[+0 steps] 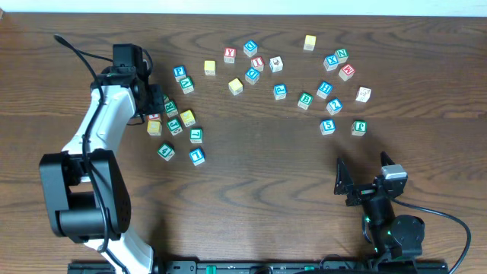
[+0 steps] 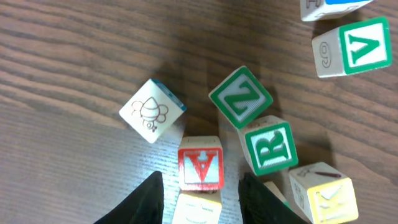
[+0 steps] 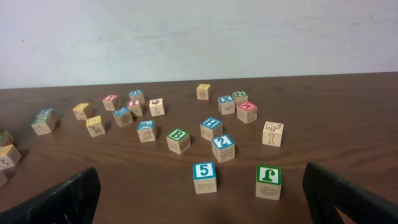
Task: Spell out AI2
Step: 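Close the left gripper on the red A block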
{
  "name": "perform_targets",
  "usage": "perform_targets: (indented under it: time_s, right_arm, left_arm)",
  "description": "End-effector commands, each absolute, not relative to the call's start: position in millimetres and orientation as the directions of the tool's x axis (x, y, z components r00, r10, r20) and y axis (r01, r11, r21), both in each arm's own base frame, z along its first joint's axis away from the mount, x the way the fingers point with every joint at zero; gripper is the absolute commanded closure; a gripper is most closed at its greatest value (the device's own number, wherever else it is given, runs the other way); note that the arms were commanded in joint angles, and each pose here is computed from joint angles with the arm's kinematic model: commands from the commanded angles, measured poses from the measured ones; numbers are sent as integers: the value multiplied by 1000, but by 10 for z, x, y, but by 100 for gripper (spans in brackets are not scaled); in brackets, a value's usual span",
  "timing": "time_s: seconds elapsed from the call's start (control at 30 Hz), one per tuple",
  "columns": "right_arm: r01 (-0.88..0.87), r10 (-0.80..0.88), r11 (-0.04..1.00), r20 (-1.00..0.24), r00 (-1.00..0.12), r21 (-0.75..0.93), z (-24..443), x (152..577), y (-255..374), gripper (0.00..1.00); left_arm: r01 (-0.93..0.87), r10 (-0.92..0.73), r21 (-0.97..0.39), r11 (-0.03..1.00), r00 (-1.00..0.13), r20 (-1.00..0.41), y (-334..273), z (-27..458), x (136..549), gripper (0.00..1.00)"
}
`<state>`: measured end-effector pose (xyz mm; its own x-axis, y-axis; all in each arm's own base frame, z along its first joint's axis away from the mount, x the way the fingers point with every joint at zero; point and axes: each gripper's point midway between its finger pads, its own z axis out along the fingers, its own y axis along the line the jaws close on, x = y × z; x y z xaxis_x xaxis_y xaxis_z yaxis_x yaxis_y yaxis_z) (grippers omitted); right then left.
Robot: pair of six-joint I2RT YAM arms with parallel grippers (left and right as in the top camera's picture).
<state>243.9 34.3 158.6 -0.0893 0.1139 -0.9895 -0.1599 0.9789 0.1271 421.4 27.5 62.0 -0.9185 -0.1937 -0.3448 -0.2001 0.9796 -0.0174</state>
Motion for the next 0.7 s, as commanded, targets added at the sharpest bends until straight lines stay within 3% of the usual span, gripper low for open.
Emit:
perform_targets:
  time_s: [0.0, 0.67]
  right_arm:
    - [-160, 104, 980, -991, -87, 117, 1581, 2438, 338, 1]
    - [-160, 104, 980, -991, -87, 117, 1581, 2438, 338, 1]
  left_arm:
    - [-214, -204, 2, 977, -934, -295, 309, 383, 4191, 60]
    - [-214, -205, 6, 977, -942, -265, 309, 181, 4198, 61]
